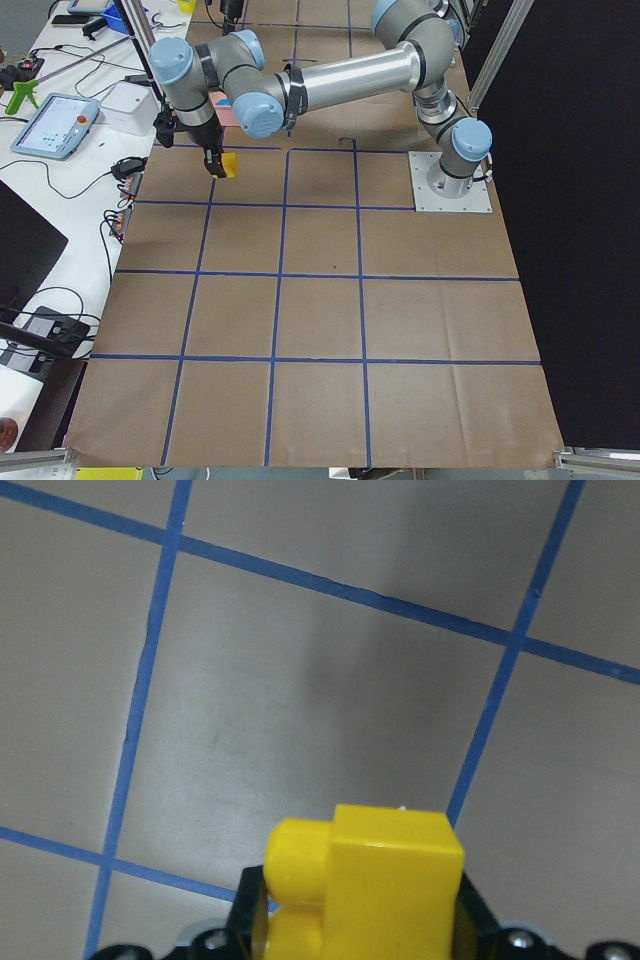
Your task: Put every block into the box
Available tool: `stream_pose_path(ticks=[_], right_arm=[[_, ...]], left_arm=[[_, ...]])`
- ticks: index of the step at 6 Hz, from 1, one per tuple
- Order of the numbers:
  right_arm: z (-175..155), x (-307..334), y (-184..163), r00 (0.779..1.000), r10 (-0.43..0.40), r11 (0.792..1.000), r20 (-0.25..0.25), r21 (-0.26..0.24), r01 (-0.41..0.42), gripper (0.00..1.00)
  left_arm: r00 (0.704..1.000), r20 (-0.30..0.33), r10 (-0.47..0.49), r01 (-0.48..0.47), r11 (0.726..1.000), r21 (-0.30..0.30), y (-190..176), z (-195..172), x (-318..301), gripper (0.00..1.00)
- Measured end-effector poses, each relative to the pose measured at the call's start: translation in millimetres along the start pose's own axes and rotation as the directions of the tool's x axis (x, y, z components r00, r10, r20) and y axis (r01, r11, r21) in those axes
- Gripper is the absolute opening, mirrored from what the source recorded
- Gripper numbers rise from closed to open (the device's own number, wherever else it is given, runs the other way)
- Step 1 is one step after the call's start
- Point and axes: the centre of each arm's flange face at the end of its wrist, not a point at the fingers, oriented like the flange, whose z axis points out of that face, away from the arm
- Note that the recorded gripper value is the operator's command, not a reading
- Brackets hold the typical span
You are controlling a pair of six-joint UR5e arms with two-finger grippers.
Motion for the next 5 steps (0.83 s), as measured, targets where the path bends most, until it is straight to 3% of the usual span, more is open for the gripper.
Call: stream_pose_path(ticks=[2,3,5], right_arm=[[-2.6,1.1,0.8,1.000,-0.002,1.000,-0.002,-0.001,0.002,1.00],[-20.9,9.6,1.2,0.999,-0.014,1.000,-0.037,-0.006,0.014,0.99],[-95.7,52.1,31.3,0.989,-0.060,0.995,-0.131,-0.091,0.049,1.00]], left_arm=[[0.995,0.009,0.098,-0.098,0.995,0.007,-7.5,-3.5,66.7,0.00],[0.988,0.023,0.152,-0.152,0.988,0.024,-15.7,5.2,108.5,0.00],[0.975,0.042,0.217,-0.219,0.975,0.048,-25.9,34.5,214.3,0.00]])
